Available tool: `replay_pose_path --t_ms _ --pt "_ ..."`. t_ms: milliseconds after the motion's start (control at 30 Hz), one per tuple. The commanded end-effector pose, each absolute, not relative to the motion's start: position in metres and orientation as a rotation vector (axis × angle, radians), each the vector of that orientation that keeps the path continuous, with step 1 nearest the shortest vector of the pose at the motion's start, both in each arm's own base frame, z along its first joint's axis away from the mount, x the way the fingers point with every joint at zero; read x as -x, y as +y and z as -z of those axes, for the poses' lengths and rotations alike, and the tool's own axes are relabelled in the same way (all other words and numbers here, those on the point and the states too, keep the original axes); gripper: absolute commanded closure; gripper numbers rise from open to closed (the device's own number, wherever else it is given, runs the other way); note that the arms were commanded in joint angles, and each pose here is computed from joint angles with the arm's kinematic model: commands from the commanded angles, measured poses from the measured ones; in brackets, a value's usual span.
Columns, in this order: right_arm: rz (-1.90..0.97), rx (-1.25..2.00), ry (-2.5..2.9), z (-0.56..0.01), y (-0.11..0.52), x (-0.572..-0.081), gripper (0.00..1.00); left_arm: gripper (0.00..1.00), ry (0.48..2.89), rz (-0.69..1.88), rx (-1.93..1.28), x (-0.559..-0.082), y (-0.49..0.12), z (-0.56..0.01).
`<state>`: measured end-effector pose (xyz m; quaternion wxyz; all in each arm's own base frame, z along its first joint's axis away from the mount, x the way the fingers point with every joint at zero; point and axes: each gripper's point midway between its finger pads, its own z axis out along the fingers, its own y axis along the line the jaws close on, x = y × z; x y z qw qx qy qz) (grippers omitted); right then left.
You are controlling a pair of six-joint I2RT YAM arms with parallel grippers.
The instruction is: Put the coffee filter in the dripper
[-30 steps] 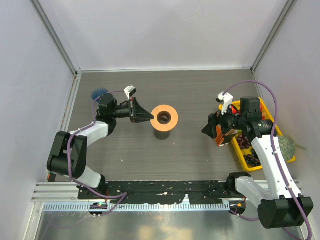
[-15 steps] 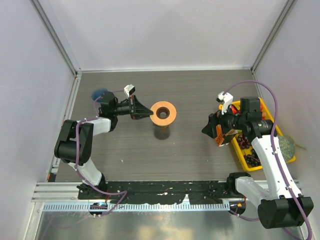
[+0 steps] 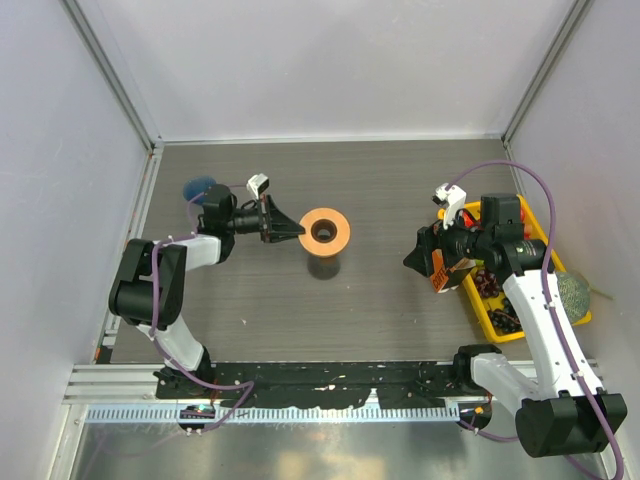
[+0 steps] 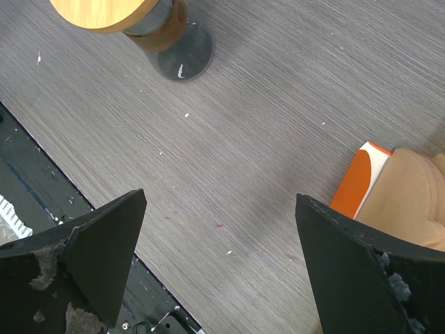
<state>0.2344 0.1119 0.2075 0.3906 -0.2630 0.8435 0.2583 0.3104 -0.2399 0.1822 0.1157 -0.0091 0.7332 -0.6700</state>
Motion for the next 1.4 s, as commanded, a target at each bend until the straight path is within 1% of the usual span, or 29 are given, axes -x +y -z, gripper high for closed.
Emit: replay_pose_path --t_ms 0,400,633,867,967,1000,1167,1267,1367 --pt "-0.662 0.68 2.099 -0.216 0.115 -0.238 0.05 1.0 2.145 1.903 0.012 -0.319 -0.235 -0.178" --pt "-0.657 0.683 2.105 -0.214 0.114 -0.239 0.04 0.99 2.2 1.895 0.046 -0.322 -0.233 -0.162" --pt "-0.656 0.681 2.107 -0.214 0.113 -0.24 0.05 0.84 2.224 1.877 0.054 -0.322 -0.232 -0.156" --pt "-0.658 0.68 2.105 -0.215 0.114 -0.241 0.05 0.76 2.246 1.849 0.046 -0.319 -0.23 -0.153" --pt "-0.662 0.681 2.105 -0.215 0.114 -0.24 0.05 0.69 2.265 1.83 0.034 -0.315 -0.229 -0.151" --pt "-0.663 0.682 2.103 -0.216 0.115 -0.24 0.05 0.66 2.27 1.824 0.03 -0.314 -0.228 -0.15" --pt "-0.663 0.682 2.104 -0.216 0.115 -0.24 0.05 0.56 2.275 1.784 -0.008 -0.309 -0.226 -0.153" --pt "-0.663 0.682 2.103 -0.216 0.115 -0.24 0.05 0.53 2.261 1.767 -0.034 -0.308 -0.226 -0.158" --pt "-0.661 0.686 2.1 -0.216 0.115 -0.24 0.04 0.52 2.246 1.749 -0.066 -0.303 -0.225 -0.163"
